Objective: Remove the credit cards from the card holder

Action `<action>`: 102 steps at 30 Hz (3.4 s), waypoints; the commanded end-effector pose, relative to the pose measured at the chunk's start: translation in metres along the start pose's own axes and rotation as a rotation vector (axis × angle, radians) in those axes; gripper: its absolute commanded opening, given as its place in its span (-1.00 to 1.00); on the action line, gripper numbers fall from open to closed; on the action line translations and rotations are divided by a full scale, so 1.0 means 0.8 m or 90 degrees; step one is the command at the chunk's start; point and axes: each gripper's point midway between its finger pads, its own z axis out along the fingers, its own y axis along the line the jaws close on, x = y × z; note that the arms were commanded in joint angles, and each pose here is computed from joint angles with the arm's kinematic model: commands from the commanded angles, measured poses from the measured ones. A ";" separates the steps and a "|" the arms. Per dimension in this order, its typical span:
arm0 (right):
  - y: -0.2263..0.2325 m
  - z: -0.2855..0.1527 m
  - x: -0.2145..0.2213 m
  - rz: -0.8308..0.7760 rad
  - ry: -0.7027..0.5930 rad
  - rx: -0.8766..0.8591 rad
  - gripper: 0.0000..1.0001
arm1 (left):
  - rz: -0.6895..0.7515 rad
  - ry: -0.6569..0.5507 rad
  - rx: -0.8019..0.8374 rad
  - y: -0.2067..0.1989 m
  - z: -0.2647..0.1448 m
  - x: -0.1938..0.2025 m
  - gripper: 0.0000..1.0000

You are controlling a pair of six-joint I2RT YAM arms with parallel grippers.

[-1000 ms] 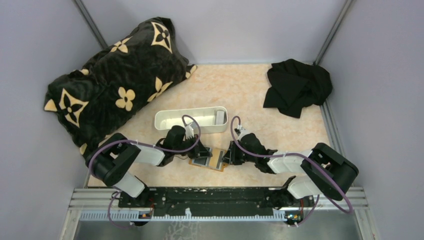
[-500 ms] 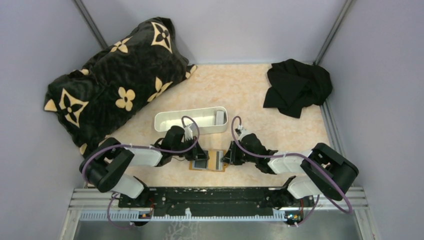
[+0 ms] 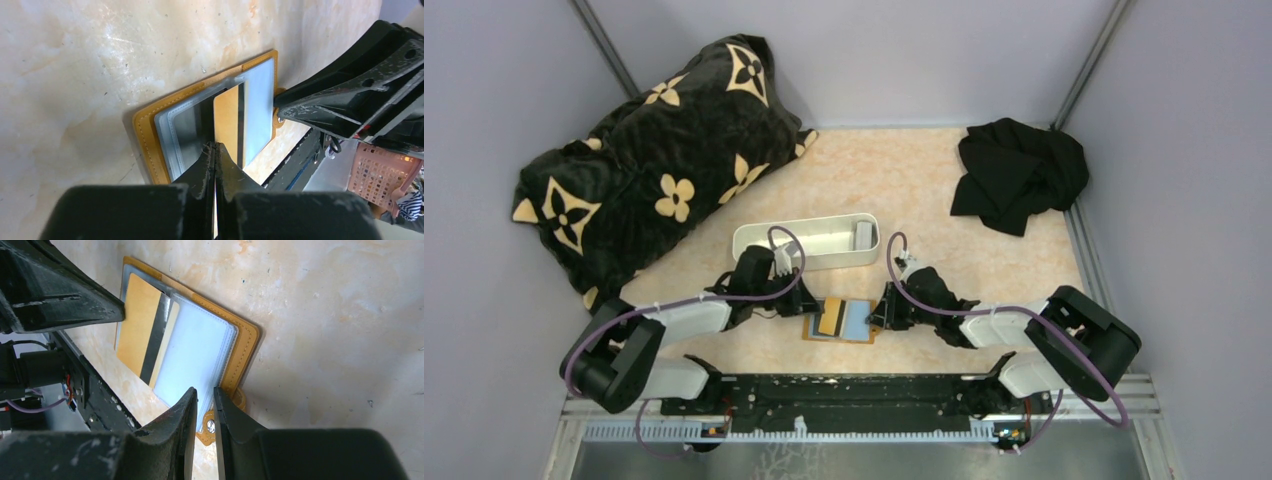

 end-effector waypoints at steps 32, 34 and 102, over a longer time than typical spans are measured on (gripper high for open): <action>0.052 0.017 -0.030 -0.093 0.037 -0.021 -0.69 | -0.007 0.000 -0.067 0.028 -0.010 0.017 -0.20; 0.061 0.019 -0.034 -0.098 0.036 -0.029 -0.82 | -0.008 -0.001 -0.071 0.031 -0.010 0.018 -0.20; 0.086 0.055 -0.022 -0.122 0.077 -0.066 -1.00 | -0.001 -0.002 -0.099 0.048 -0.015 0.030 -0.21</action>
